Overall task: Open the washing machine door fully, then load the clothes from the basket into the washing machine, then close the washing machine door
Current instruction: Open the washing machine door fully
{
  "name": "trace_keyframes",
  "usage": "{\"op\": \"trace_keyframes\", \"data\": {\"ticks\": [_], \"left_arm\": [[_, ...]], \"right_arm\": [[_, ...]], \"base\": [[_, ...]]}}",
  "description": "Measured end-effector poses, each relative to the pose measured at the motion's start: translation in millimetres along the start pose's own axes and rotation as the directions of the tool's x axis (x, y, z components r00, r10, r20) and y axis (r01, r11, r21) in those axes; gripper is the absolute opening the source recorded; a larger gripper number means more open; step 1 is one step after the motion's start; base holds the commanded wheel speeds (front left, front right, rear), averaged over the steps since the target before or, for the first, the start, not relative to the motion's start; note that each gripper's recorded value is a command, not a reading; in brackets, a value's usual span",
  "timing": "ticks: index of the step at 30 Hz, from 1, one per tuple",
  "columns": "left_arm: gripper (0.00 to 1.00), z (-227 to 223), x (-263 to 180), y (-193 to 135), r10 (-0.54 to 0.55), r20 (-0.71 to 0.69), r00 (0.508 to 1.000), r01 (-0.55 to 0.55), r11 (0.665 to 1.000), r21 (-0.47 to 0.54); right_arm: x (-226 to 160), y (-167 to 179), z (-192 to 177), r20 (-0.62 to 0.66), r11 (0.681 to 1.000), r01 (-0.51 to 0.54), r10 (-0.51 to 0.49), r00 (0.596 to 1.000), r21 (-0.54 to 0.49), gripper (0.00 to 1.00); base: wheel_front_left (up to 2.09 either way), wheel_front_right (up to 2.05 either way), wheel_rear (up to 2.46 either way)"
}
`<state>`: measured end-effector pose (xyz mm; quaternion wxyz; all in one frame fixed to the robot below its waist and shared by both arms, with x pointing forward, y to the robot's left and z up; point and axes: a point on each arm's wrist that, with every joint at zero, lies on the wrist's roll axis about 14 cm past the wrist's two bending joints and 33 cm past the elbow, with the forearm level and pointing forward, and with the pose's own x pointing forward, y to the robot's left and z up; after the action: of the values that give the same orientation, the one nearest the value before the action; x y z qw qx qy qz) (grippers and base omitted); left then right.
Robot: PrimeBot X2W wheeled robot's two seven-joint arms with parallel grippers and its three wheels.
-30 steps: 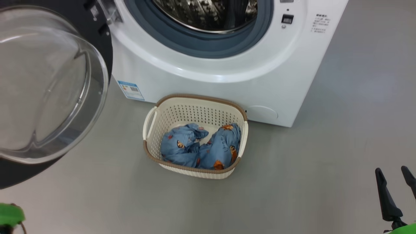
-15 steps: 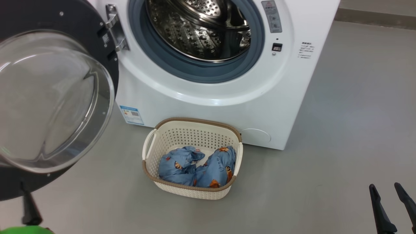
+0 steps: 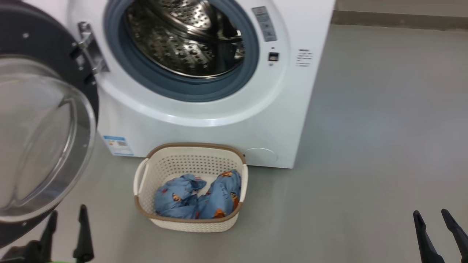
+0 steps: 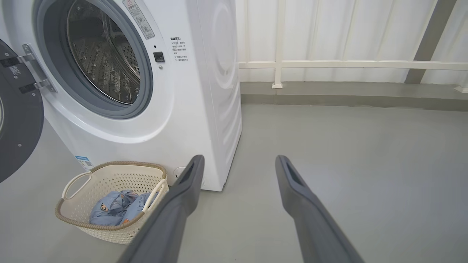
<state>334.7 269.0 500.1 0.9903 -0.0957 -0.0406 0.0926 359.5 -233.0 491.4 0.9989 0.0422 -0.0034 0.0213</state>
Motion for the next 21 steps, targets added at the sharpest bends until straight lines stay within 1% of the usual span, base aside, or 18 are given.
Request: {"op": "trace_keyframes", "data": {"ticks": [5, 12, 17, 21], "left_arm": [[1.0, -7, 7, -36, -0.108, -0.018, 0.994, 0.108, 0.994, -0.02], [1.0, -17, 14, -82, -0.238, -0.041, 0.97, 0.237, 0.971, -0.037], [1.0, -25, 16, -103, -0.289, -0.058, 0.956, 0.286, 0.957, -0.055], [1.0, -27, 17, -108, -0.304, -0.064, 0.951, 0.301, 0.952, -0.059]], "right_arm": [[-13, -16, 2, 0.006, 0.999, 0.052, -0.052, 0.999, -0.002, 1.0], [-30, -35, 2, 0.004, 0.993, 0.119, -0.119, 0.993, -0.004, 1.0], [-37, -45, 1, -0.002, 0.988, 0.153, -0.153, 0.988, -0.006, 1.0], [-40, -50, 0, -0.003, 0.985, 0.17, -0.17, 0.985, -0.007, 1.0]], "base": [[0.0, 0.0, 0.0], [0.0, 0.0, 0.0], [0.0, 0.0, 0.0], [0.0, 0.0, 0.0]]}}
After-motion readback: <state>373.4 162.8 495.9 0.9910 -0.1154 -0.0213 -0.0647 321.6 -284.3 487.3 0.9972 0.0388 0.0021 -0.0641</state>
